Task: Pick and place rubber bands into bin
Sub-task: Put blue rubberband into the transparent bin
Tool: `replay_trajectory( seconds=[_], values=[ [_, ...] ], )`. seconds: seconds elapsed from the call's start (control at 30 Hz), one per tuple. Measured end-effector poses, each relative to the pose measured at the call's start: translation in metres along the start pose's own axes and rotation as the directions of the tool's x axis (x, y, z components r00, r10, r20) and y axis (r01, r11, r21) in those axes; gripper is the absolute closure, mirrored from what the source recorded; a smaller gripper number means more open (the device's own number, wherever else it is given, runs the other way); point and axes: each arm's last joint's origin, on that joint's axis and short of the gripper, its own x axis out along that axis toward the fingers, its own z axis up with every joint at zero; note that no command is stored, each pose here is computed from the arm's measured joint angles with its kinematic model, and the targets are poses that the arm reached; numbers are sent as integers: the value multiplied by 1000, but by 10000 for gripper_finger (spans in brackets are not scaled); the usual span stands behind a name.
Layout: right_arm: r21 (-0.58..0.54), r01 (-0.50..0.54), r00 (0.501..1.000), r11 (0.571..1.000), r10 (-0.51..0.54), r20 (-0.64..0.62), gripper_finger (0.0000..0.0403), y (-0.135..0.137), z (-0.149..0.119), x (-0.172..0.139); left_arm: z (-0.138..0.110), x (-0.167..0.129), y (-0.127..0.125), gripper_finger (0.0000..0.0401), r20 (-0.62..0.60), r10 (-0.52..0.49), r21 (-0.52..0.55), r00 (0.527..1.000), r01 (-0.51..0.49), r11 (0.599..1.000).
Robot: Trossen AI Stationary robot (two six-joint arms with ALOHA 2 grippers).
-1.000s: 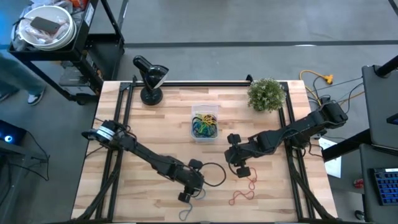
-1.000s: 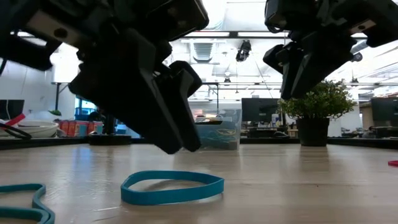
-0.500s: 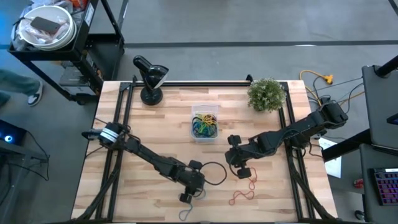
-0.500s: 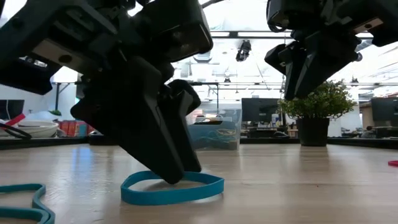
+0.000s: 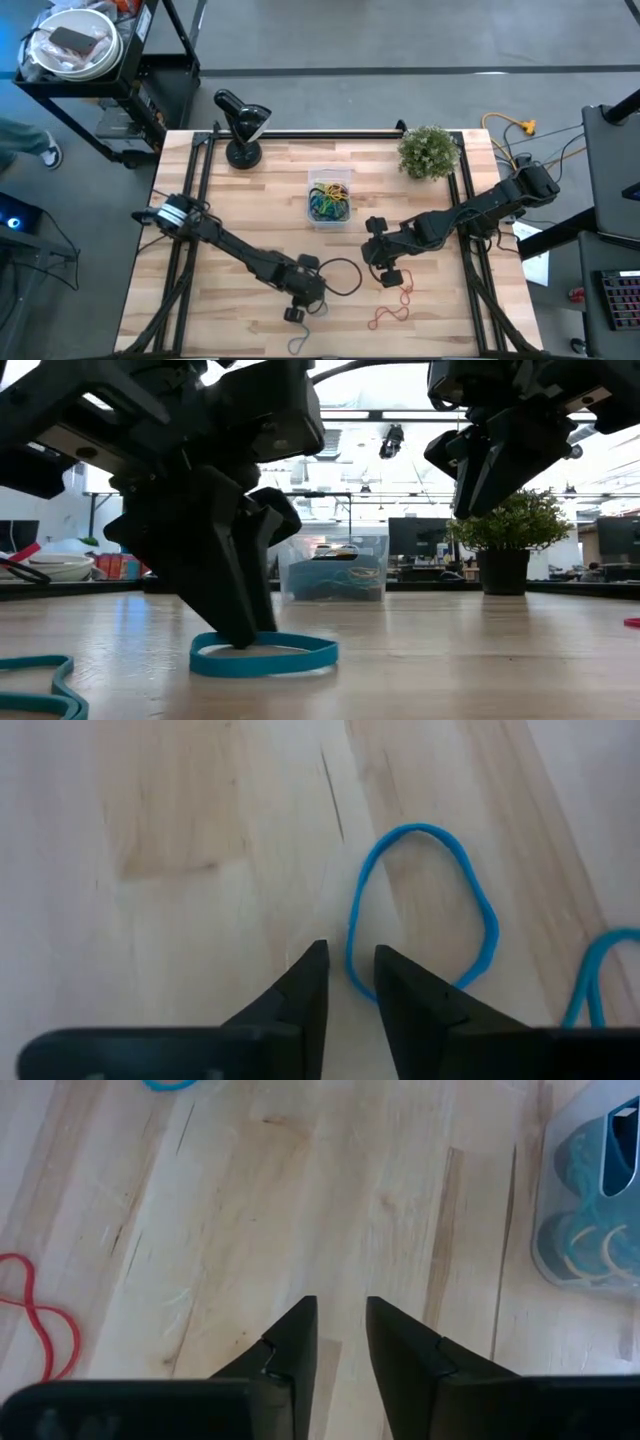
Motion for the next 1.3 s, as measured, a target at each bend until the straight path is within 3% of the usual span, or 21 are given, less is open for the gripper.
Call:
replay_trajectory(
  seconds=[0.33,0.47,0.6,0.83,0.97,1.1,1.3],
  values=[
    [0,0,1000,1000,0,0,319,0,0,0,-17,-9,3,393,-196,19,-65,980,-32,997],
    [0,0,1000,1000,0,2,326,0,0,0,-20,-17,3,399,-237,28,-82,971,-48,995],
    [0,-1,1000,1000,1,5,330,0,1,0,-20,-23,4,401,-240,49,-71,969,-68,995],
    [2,-2,1000,1000,2,22,328,0,2,0,-16,-39,3,401,-166,190,14,968,-190,982],
    [-1,-2,1000,1000,2,22,333,0,2,0,-11,-55,10,401,-82,342,33,936,-341,940],
    [0,2,1000,1000,-2,22,334,0,2,0,-3,-80,7,401,32,422,32,906,-423,906],
    [2,20,1000,1000,-20,22,330,0,1,1,6,-109,12,401,159,584,34,796,-596,803]
  ],
)
